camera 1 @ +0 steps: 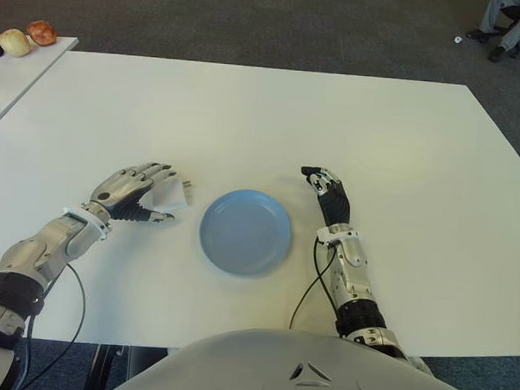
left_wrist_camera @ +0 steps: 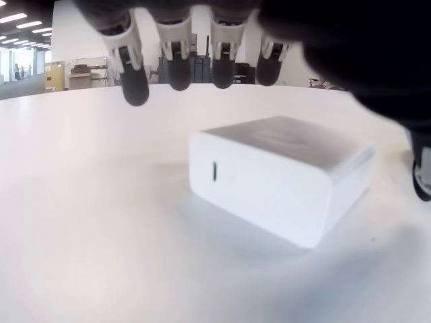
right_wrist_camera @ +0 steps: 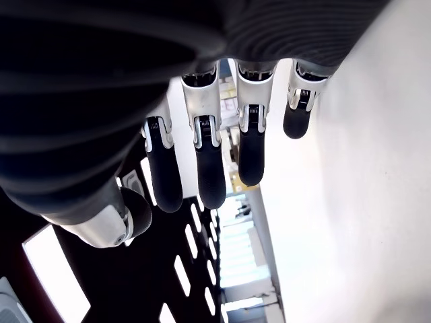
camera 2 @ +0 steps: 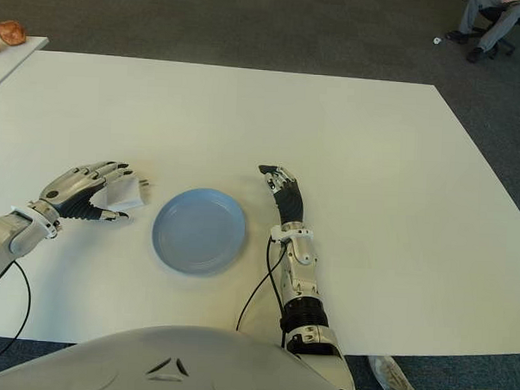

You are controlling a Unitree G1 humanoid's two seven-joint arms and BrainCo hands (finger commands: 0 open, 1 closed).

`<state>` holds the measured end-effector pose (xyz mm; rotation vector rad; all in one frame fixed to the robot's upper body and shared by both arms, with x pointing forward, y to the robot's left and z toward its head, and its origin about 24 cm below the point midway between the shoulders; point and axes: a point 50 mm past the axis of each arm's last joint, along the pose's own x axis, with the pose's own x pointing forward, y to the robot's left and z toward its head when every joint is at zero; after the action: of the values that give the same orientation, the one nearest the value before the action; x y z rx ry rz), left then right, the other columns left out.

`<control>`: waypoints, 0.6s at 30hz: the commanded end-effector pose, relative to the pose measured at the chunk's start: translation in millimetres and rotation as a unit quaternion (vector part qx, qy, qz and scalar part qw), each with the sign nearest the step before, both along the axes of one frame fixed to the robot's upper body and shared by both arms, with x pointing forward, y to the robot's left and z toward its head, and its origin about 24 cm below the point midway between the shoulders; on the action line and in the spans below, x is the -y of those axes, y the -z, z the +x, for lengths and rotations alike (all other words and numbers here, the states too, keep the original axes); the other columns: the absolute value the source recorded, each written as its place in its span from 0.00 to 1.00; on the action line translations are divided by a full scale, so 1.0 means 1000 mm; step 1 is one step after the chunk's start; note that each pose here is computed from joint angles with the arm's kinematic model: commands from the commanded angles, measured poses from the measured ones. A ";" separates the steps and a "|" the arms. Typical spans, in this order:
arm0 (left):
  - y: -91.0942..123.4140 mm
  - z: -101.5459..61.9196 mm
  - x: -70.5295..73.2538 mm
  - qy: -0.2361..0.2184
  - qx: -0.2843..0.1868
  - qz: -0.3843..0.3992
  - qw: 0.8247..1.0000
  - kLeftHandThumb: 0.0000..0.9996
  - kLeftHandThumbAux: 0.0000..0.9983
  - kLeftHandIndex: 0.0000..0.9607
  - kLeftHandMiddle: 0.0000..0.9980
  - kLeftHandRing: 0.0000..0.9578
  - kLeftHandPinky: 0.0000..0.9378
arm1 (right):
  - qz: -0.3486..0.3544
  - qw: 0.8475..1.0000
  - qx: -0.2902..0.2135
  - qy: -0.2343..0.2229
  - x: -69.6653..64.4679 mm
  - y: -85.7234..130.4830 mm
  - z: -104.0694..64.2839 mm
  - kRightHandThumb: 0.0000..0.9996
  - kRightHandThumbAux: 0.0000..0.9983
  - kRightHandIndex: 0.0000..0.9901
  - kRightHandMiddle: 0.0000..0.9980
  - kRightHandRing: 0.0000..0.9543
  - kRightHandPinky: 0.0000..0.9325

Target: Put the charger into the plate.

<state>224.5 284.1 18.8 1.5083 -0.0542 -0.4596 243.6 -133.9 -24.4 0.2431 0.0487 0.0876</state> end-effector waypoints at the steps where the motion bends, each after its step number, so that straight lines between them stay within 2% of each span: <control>1: 0.010 0.003 0.002 -0.014 -0.027 0.000 1.000 0.23 0.34 0.02 0.02 0.06 0.15 | 0.008 0.996 -0.089 0.010 0.003 0.033 -0.025 0.00 0.60 0.38 0.34 0.24 0.10; 18: 0.018 0.005 0.005 -0.023 -0.047 -0.009 0.999 0.21 0.35 0.01 0.02 0.04 0.13 | 0.013 0.996 -0.089 0.012 0.002 0.032 -0.028 0.00 0.61 0.38 0.34 0.24 0.09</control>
<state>229.8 281.7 6.5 1.4764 0.0159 -0.4627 242.0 -134.5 -24.0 0.2428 0.0452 0.0849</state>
